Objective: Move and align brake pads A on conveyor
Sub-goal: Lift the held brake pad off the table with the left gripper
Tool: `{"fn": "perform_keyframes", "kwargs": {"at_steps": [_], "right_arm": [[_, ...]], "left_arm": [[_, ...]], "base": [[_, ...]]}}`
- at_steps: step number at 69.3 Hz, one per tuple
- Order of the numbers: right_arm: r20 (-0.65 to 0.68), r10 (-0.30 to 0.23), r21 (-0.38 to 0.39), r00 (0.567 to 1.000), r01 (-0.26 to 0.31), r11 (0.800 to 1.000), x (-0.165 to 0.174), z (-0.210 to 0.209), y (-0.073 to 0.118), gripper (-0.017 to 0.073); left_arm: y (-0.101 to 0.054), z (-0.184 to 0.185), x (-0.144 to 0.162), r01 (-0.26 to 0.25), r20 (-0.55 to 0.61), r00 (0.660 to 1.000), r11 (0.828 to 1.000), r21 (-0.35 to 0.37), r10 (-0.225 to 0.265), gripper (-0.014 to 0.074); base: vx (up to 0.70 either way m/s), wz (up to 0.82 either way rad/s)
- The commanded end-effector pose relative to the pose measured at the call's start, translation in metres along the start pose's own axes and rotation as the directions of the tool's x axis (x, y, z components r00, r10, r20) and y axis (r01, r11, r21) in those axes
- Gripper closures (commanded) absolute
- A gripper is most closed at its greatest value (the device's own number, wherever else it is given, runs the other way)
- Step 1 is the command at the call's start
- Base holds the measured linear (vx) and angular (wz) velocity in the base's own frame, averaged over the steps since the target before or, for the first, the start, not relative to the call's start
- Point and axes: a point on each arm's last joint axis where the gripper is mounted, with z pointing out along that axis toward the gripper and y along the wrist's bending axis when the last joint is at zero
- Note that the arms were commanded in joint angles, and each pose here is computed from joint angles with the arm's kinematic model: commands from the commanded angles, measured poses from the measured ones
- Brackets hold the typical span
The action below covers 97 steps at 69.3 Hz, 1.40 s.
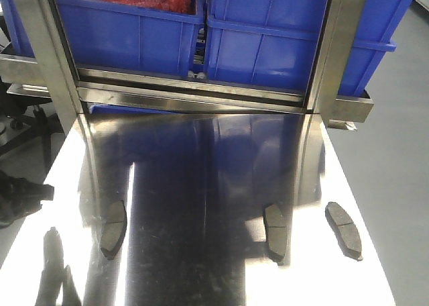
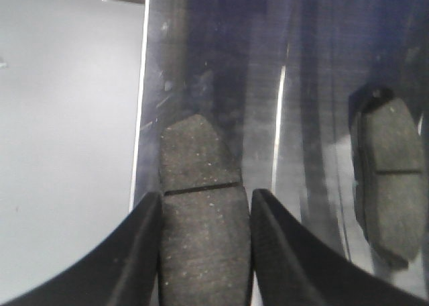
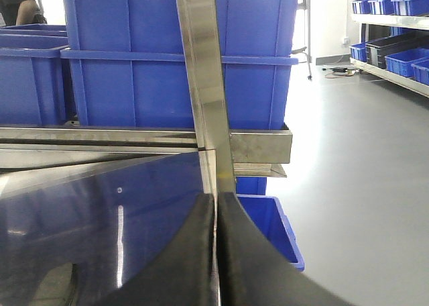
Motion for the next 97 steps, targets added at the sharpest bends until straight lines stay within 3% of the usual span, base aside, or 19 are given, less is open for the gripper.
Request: {"fn": "perform_keyframes", "kwargs": {"at_steps": [1, 30, 45, 57, 97], "right_arm": [[0.069, -0.008, 0.004, 0.998, 0.008, 1.0, -0.001, 0.0, -0.001, 0.0562], [0.069, -0.008, 0.004, 0.998, 0.008, 1.0, -0.001, 0.0, -0.001, 0.0562], [0.069, -0.008, 0.004, 0.998, 0.008, 1.0, -0.001, 0.0, -0.001, 0.0562], [0.069, -0.008, 0.004, 0.998, 0.008, 1.0, -0.001, 0.0, -0.001, 0.0562], [0.069, -0.008, 0.004, 0.998, 0.008, 1.0, -0.001, 0.0, -0.001, 0.0562]], "left_arm": [[-0.003, -0.024, -0.005, -0.003, 0.166, 0.986, 1.0, 0.029, -0.002, 0.0465], [0.004, -0.081, 0.041, -0.022, 0.383, 0.924, 0.998, 0.057, -0.001, 0.0465], [0.009, -0.105, 0.059, -0.067, 0.484, 0.873, 0.998, 0.013, 0.053, 0.0465], [0.009, -0.118, 0.064, -0.068, 0.535, 0.844, 0.998, 0.018, 0.048, 0.0465], [0.01, -0.12, 0.065, -0.069, 0.542, 0.839, 0.997, 0.019, 0.047, 0.0465]], "base": [[0.0, 0.0], [0.0, 0.0], [0.0, 0.0], [0.0, 0.0], [0.0, 0.0]]}}
